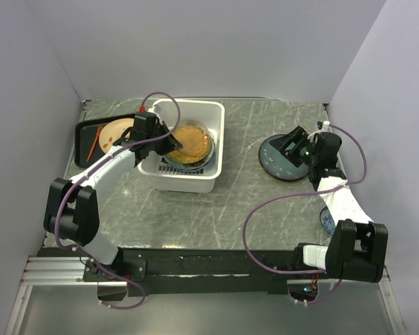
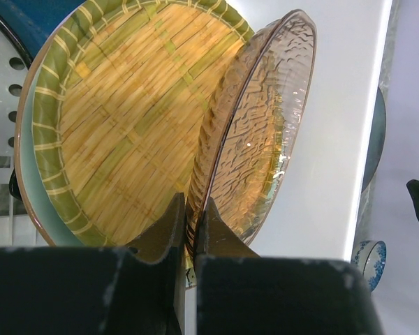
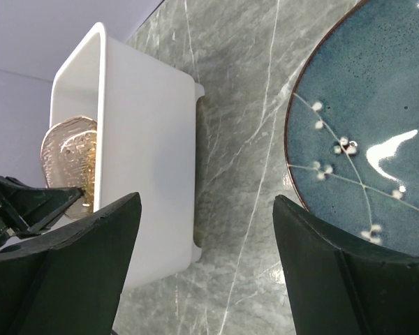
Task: Place the plates into the plastic bin on the countertop
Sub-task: Place the plate in the plastic bin.
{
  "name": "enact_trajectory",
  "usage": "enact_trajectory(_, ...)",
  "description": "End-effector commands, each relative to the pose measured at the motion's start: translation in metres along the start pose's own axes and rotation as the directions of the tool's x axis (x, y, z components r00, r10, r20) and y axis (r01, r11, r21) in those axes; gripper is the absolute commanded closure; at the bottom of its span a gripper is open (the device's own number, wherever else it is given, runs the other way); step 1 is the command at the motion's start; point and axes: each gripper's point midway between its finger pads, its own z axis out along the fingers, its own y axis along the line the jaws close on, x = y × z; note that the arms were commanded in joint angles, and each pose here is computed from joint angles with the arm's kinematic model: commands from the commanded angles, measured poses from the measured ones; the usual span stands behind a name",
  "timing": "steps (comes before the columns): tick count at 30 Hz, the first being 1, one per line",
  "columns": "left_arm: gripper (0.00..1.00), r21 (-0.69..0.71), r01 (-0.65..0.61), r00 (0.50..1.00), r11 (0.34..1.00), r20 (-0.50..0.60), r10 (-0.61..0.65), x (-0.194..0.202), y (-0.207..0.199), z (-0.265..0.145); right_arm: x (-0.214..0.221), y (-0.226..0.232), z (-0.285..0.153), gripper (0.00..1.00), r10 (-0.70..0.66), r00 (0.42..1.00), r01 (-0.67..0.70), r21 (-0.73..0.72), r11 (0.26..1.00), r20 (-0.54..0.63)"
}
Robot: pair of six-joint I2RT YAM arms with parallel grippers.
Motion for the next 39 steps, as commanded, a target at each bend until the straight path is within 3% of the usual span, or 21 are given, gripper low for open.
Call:
enact_trajectory(1,0.99,0.016,-0.024,1.000,1.000,0.016,0.024,-0.006,-0.003,-0.003,-0.012,0.015,0.001,0.17,-0.030,0.999,0.031,-0.042,0.999,0.036)
enact_trajectory(10,0.98,0.006,-0.037,0.999,0.999,0.009,0.037,-0.005,-0.001,-0.004,-0.011,0.015,0.002,0.18,-0.029,0.999,0.030,-0.043,0.999,0.032)
enact_trajectory(13,0.88,0.000,-0.039,0.999,0.999,0.008,0.039,-0.004,0.001,-0.004,-0.011,0.016,0.002,0.18,-0.030,0.999,0.031,-0.043,0.999,0.033)
enact_trajectory(17,0.65,0.000,-0.040,0.999,0.999,0.014,0.040,-0.003,0.002,-0.006,-0.011,0.016,0.002,0.18,-0.028,0.999,0.029,-0.042,0.999,0.032)
enact_trajectory(24,0.50,-0.013,-0.046,0.999,0.999,0.029,0.046,-0.006,0.003,-0.012,-0.012,0.017,0.002,0.18,-0.031,0.999,0.032,-0.044,0.999,0.034)
enact_trajectory(31,0.16,-0.044,-0.067,0.992,0.997,0.102,0.071,-0.019,0.001,-0.036,-0.010,0.017,0.002,0.18,-0.029,0.999,0.030,-0.044,0.999,0.030)
enact_trajectory(39,0.04,-0.046,-0.121,0.969,0.992,0.209,0.128,-0.042,-0.014,-0.074,-0.009,0.018,0.004,0.18,-0.027,0.999,0.028,-0.047,0.999,0.026)
